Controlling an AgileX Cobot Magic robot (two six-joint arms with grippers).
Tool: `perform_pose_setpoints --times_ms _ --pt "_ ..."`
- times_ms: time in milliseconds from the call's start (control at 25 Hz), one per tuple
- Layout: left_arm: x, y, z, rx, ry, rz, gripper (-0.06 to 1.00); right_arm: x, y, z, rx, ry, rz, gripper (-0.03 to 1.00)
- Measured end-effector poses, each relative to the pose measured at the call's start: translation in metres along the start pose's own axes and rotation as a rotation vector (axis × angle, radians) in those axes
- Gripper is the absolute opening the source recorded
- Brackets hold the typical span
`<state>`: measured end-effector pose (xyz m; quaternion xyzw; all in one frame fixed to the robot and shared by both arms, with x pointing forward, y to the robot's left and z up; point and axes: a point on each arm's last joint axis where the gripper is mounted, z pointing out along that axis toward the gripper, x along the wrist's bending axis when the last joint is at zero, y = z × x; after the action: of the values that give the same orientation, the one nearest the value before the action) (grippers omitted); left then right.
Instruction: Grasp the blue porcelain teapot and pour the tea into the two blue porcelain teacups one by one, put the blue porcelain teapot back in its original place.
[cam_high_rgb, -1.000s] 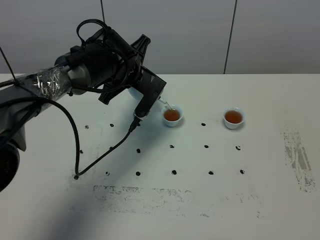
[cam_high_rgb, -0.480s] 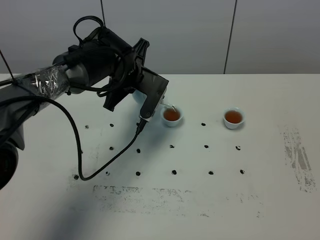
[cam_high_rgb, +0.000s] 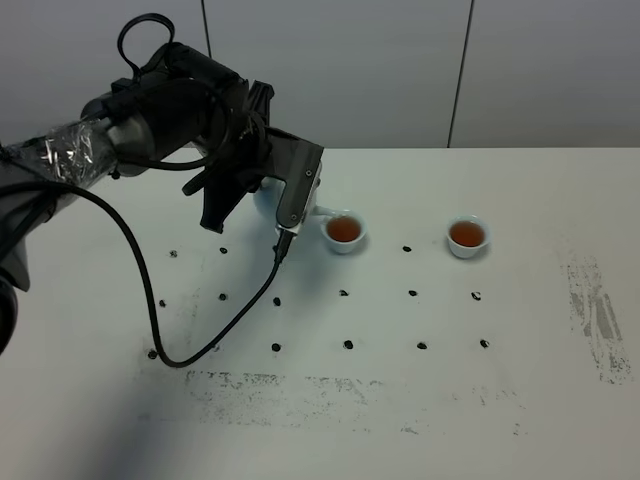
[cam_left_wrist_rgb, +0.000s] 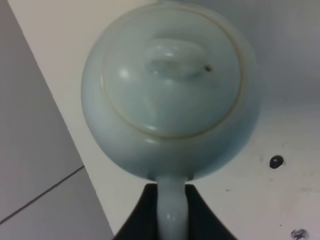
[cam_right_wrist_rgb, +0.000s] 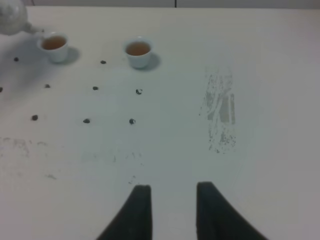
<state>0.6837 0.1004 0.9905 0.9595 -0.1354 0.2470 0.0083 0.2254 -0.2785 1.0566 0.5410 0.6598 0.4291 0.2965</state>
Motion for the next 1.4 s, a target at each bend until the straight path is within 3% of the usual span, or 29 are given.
perform_pose_setpoints --times_ms 160,360,560,800,1080,1400 --pt "0.005 -0.009 -0.021 -0.023 0.015 -0.161 0.08 0.000 0.000 0.000 0.000 0.000 0.000 0.21" --pt "0.005 -0.023 -0.062 -0.114 0.043 -0.470 0.08 0.000 0.000 0.000 0.000 0.000 0.000 0.21" --pt "-0.029 -0.026 -0.065 -0.189 -0.046 -0.683 0.08 0.000 0.000 0.000 0.000 0.000 0.000 0.21" --pt "-0.063 -0.025 -0.041 -0.243 -0.134 -1.027 0.08 0.000 0.000 0.000 0.000 0.000 0.000 0.21" --pt "-0.082 -0.031 -0.020 -0.232 -0.115 -1.249 0.08 0.000 0.000 0.000 0.000 0.000 0.000 0.21" --pt "-0.083 -0.028 0.000 -0.250 -0.109 -1.334 0.08 0.000 0.000 0.000 0.000 0.000 0.000 0.21"
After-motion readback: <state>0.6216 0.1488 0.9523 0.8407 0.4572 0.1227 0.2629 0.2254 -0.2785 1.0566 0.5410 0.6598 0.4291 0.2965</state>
